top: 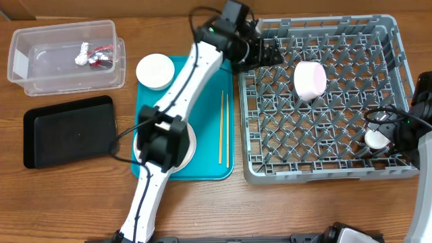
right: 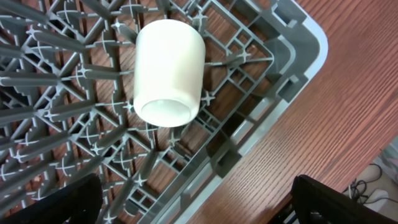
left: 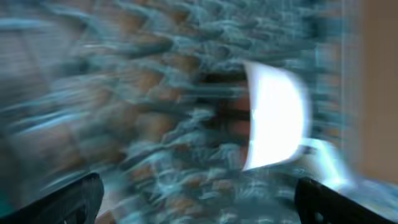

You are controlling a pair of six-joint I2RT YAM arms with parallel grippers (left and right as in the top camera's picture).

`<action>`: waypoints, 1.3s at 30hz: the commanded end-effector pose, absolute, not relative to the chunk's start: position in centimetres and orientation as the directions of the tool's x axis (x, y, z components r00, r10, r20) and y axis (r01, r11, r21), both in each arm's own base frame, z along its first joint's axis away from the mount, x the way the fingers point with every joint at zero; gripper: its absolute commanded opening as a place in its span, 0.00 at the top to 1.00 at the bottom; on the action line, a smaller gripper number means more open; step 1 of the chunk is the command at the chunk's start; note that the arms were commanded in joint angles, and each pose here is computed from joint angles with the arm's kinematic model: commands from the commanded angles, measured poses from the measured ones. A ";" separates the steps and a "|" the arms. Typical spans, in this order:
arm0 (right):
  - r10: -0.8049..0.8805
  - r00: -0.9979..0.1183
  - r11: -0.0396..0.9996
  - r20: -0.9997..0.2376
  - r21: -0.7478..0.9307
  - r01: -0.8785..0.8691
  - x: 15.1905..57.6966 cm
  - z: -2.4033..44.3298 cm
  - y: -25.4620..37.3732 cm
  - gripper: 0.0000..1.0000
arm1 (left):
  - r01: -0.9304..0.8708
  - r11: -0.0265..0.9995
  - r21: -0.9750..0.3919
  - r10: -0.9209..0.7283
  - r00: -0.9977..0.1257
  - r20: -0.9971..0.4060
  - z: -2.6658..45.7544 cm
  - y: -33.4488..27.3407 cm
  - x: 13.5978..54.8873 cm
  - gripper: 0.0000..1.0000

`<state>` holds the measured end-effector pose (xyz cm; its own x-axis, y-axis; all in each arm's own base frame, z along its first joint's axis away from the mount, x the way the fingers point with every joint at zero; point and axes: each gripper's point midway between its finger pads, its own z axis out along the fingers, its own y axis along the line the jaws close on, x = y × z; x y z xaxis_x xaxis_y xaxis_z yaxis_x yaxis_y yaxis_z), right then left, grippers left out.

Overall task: Sort waste into correct bins and load items into the dishwasher
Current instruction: 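Carry the bowl over the rack and set it down upside down, then grasp the second white bowl on the tray with the left gripper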

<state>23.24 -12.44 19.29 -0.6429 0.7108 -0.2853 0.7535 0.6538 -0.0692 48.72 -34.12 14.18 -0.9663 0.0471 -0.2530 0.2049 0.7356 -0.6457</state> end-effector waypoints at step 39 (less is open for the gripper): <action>0.712 -0.631 0.646 -0.308 -0.064 0.761 23.3 19.8 -12.6 0.00 | -0.160 0.987 0.028 -0.156 -0.981 -0.114 4.2 -8.1 50.7 0.42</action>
